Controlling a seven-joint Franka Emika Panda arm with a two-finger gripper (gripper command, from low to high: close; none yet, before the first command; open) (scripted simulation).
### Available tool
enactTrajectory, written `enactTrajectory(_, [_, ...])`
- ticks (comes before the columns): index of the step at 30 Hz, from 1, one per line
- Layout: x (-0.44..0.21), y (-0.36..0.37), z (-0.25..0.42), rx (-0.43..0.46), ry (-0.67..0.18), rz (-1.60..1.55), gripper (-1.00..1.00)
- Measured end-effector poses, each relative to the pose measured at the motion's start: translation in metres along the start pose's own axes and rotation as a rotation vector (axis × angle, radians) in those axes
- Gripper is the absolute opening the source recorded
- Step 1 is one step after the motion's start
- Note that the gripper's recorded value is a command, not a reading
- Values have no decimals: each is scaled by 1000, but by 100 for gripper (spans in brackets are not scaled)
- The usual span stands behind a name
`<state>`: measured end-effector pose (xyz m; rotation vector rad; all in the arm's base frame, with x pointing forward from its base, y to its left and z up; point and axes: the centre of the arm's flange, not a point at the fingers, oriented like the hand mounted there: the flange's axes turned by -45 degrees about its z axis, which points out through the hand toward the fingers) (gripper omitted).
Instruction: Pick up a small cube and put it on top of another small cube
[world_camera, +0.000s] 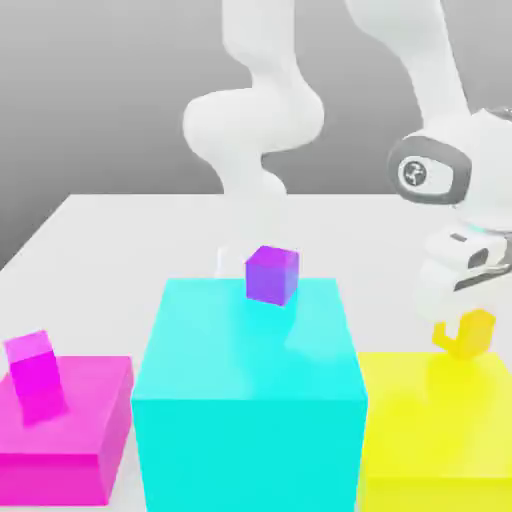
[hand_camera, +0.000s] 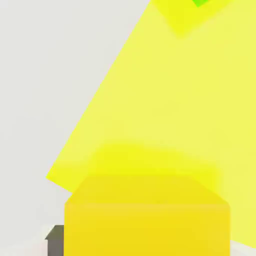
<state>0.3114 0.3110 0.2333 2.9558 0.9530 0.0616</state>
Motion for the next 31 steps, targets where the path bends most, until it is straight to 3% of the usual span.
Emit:
enactTrajectory(18, [134,59,-82,52,-10,-421,-100])
enactTrajectory(21, [136,72,-50,54,-17,-392,-100])
enactTrajectory(22, [136,72,-33,54,-17,-390,100])
enactTrajectory(28, [135,72,-24,52,-18,-389,100])
enactTrajectory(31, [137,74,-58,50,-17,-388,100])
